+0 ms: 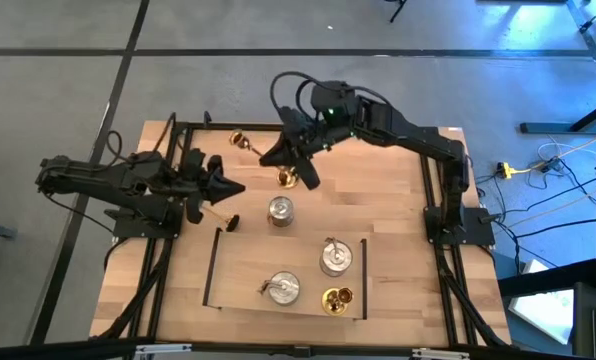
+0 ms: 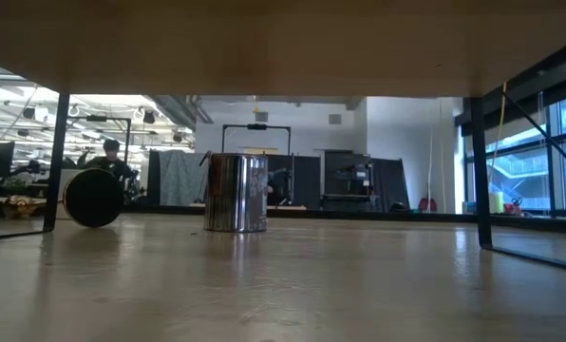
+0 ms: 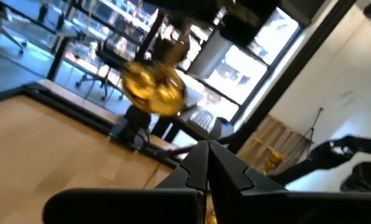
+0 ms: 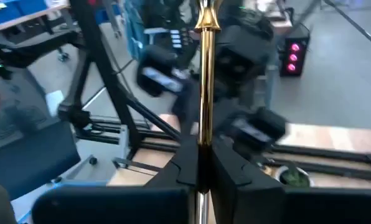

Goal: Pick & Place candle stick holders
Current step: Put the right gold candle holder on the shelf

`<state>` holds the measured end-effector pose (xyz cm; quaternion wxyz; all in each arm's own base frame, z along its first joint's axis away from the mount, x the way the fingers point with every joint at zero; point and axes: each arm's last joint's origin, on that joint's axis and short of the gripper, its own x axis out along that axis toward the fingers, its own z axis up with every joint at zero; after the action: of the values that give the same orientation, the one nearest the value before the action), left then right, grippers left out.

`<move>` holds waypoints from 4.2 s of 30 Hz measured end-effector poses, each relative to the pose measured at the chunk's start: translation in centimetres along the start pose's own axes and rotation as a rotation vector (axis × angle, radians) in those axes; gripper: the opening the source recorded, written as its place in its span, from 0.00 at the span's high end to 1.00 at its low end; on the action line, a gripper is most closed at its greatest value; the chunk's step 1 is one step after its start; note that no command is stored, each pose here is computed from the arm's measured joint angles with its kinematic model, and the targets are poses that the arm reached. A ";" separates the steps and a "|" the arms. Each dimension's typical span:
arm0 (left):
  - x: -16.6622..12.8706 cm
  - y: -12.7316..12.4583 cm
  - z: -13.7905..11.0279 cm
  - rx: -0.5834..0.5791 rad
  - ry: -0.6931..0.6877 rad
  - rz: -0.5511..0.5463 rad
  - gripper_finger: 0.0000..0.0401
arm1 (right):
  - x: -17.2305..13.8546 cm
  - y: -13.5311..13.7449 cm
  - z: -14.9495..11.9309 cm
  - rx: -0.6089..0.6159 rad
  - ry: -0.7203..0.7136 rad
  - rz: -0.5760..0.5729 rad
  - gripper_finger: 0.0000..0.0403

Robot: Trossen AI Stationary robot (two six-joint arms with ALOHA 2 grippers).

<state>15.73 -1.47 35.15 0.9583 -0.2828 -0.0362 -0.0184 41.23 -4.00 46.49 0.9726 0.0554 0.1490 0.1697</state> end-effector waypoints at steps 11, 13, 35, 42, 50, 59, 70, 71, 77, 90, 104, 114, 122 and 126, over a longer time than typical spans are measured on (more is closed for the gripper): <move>-0.9 0.2 0.1 -0.008 0.006 0.038 0.99 | 2.5 6.2 -0.1 -0.108 -0.006 0.114 0.96; -0.9 0.2 0.1 -0.010 -0.002 0.049 1.00 | 2.6 6.7 -0.1 -0.106 -0.004 0.118 0.96; -0.9 0.5 0.2 -0.010 -0.060 0.142 0.99 | 2.1 6.6 -2.9 0.014 -0.105 0.121 0.96; -0.3 0.7 -0.1 0.023 -0.055 0.185 0.99 | -1.5 7.6 -5.2 0.037 -0.247 -0.098 0.96; 4.6 2.1 -1.1 0.116 -0.062 0.183 0.95 | -1.6 7.1 -9.4 0.143 -0.389 -0.112 0.96; 6.3 3.5 0.3 0.105 -0.056 0.069 0.87 | -1.4 6.9 -10.4 0.110 -0.336 -0.128 0.96; 6.3 2.9 1.4 0.050 -0.148 -0.036 0.81 | -0.9 6.5 -13.7 0.151 -0.529 -0.073 0.96; 6.4 2.9 1.3 0.045 -0.140 -0.035 0.81 | -0.9 6.3 -14.1 0.158 -0.530 -0.073 0.96; 7.7 2.6 0.4 0.039 -0.100 -0.055 0.81 | -0.5 6.0 -15.0 0.164 -0.458 -0.111 0.96; 10.9 2.2 -0.2 0.098 -0.003 -0.122 0.81 | 0.2 6.2 -15.5 0.182 -0.428 -0.114 0.96; 11.0 2.2 -0.3 0.098 -0.005 -0.123 0.81 | 0.3 6.2 -15.8 0.204 -0.397 -0.127 0.96; 11.0 2.3 -0.2 0.098 -0.012 -0.109 0.81 | 0.3 6.1 -15.9 0.213 -0.389 -0.147 0.96; 11.0 2.4 -0.2 0.098 -0.019 -0.093 0.87 | 0.3 6.0 -16.0 0.216 -0.385 -0.157 0.96; 11.0 2.5 -0.2 0.108 -0.017 -0.088 0.95 | 0.4 6.0 -16.0 0.223 -0.378 -0.159 0.96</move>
<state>26.87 0.32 34.52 0.9701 -0.2289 -0.0576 -0.0560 34.72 2.69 32.11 0.9814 0.1813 -0.0139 0.0614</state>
